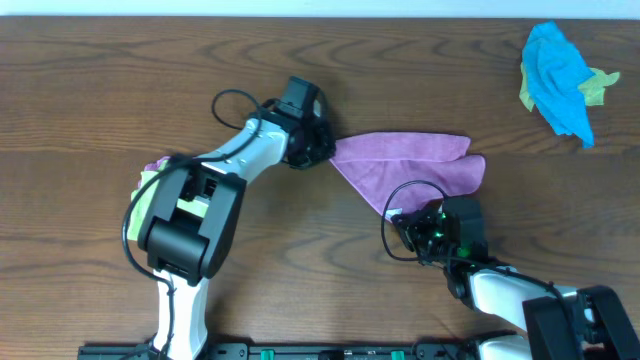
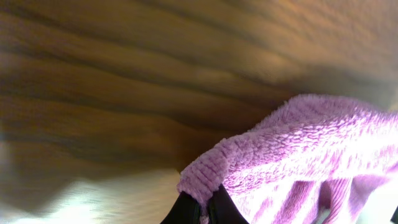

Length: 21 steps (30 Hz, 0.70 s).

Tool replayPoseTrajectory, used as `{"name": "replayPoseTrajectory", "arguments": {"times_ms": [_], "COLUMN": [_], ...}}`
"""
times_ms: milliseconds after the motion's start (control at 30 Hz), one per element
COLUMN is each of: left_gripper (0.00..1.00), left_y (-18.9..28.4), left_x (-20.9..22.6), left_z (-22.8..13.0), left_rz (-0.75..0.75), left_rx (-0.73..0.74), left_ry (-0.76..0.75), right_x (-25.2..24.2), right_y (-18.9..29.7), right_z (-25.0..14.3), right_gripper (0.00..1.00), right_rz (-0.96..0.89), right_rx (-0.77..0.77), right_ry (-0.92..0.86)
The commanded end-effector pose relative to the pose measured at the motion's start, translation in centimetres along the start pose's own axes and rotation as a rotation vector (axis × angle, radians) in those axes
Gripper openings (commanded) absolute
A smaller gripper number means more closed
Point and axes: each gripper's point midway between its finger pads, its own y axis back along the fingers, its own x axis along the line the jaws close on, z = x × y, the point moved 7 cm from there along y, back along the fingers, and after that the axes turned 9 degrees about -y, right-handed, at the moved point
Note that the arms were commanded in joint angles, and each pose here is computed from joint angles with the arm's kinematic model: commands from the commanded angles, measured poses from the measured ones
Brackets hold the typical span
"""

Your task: Fold the cloth

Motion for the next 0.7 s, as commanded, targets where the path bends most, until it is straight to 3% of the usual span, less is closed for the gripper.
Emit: {"name": "replayPoseTrajectory", "arguments": {"times_ms": [0,400,667], "left_gripper": [0.06,0.06,0.06], "left_y": [0.5,1.8,2.9], "left_x": [0.7,4.6,6.9], "left_z": [1.1,0.8,-1.3], "left_rz": [0.018,0.154,0.235], "left_rx": [-0.031,0.015,0.153], "left_ry": [0.029,0.107,0.104], "right_x": [-0.6,-0.3,-0.5], "right_y": [-0.1,0.1,0.5], "right_z": [-0.6,-1.9,-2.6], "right_gripper": [0.01,0.01,0.01], "right_rz": [-0.007,0.018,0.016], "right_rx": [0.044,0.169,0.220], "right_ry": [0.022,0.051,0.176]}}
